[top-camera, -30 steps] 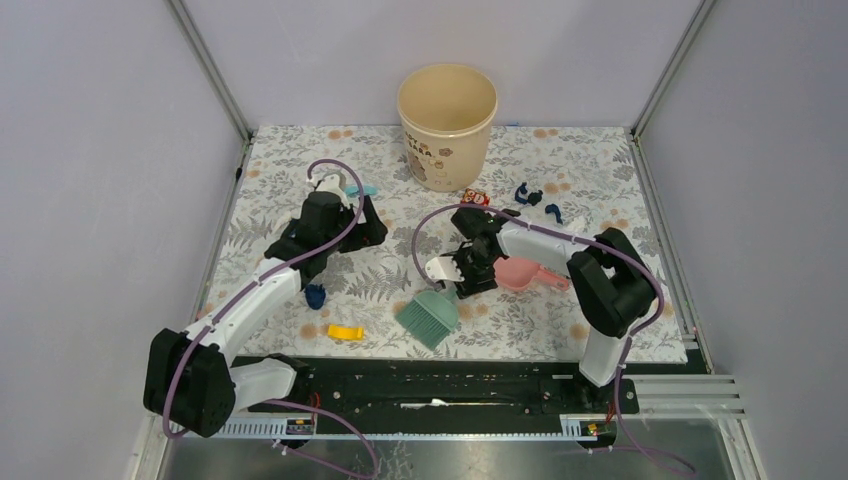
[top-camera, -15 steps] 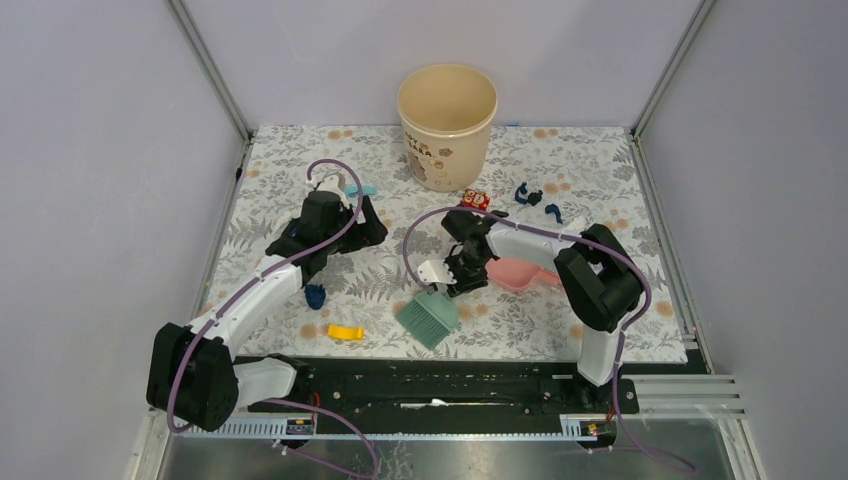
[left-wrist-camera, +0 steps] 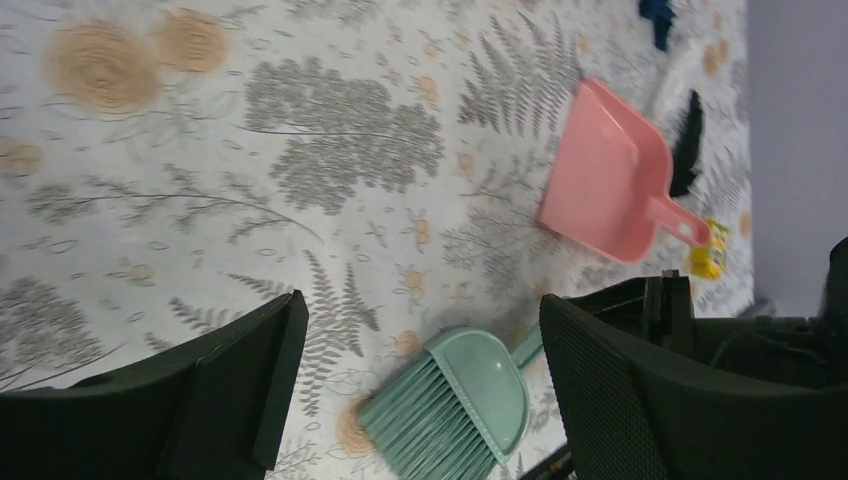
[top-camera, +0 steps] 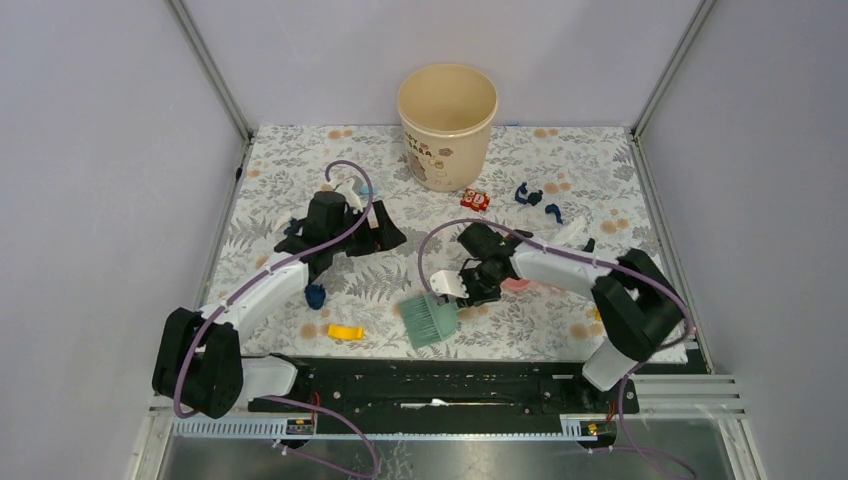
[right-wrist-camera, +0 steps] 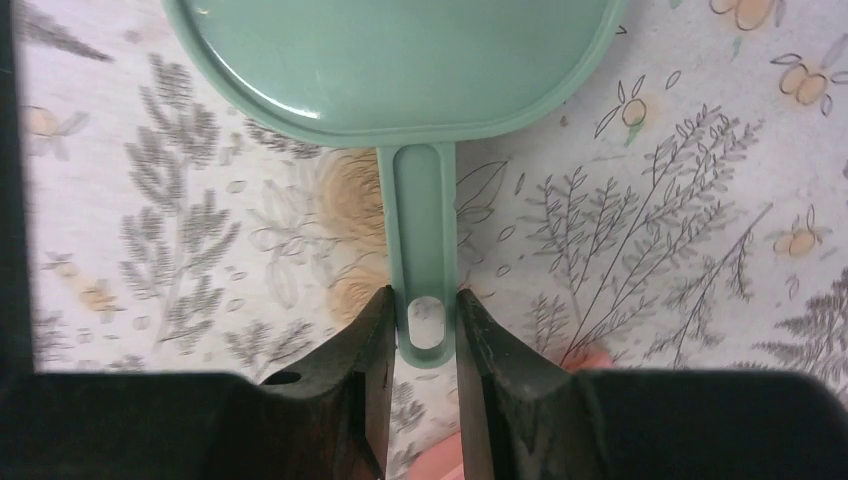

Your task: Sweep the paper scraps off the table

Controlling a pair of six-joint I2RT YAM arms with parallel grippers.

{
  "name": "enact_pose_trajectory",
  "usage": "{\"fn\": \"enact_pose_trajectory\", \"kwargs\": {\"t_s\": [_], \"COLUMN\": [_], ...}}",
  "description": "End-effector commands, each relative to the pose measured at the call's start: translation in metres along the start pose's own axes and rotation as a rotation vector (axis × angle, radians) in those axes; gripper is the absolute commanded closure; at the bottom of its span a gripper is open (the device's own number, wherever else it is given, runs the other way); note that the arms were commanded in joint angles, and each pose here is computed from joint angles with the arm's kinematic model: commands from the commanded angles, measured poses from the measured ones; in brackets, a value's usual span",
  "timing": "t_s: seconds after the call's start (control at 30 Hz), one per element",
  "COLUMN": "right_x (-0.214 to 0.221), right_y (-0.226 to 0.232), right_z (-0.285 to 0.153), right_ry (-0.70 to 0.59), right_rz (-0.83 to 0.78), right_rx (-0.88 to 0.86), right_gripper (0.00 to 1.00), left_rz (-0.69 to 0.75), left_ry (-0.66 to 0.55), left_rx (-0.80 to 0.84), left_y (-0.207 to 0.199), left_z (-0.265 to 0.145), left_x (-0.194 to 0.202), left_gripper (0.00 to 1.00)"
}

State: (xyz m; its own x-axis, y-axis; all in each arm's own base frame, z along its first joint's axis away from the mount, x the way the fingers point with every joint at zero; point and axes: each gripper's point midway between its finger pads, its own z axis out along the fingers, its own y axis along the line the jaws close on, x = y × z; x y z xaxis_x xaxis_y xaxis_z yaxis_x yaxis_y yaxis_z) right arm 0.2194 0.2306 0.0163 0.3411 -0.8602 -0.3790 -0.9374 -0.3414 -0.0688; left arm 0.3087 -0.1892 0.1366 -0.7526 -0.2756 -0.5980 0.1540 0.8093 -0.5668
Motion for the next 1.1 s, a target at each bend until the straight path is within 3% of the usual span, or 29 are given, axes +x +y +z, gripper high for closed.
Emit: {"fn": "enact_pose_trajectory", "kwargs": {"t_s": [0.0,0.3,0.57,0.73,0.83,1.07], "right_x": [-0.035,-0.037,-0.043,-0.048,-0.045,-0.043], "right_y": [0.010,0.020,0.013,0.017,0.015,0.011], "right_z": [-0.034,-0.048,-0.062,-0.072,-0.073,-0.074], "right_ry": [-0.158,-0.206,-0.228,-0.249,-0.233,-0.221], "right_rz": [0.053,0.059,0.037,0.032,0.034,0.038], "right_rx": [0.089,0.166,0.236,0.241,0.252,0.275], "right_gripper": [0.90,0.97,1.00,1.00,1.00,1.00], "left_rz": [0.047,0.125,0.123,0.124,0.120,0.123], "left_ry": [0.033,0.196,0.373,0.372,0.390,0.431], "left_rx": [0.245,0.351,0.390,0.383,0.424,0.501], "left_y": [-0.046,-0.079,-0.084,-0.083,-0.089,-0.100], "left_z": [0.000,0.008,0.013,0.014,0.010,0.003], "left_x": [0.005,0.054,0.089,0.089,0.092,0.100], "left_gripper": [0.10,0.10,0.20,0.23,0.31,0.59]}}
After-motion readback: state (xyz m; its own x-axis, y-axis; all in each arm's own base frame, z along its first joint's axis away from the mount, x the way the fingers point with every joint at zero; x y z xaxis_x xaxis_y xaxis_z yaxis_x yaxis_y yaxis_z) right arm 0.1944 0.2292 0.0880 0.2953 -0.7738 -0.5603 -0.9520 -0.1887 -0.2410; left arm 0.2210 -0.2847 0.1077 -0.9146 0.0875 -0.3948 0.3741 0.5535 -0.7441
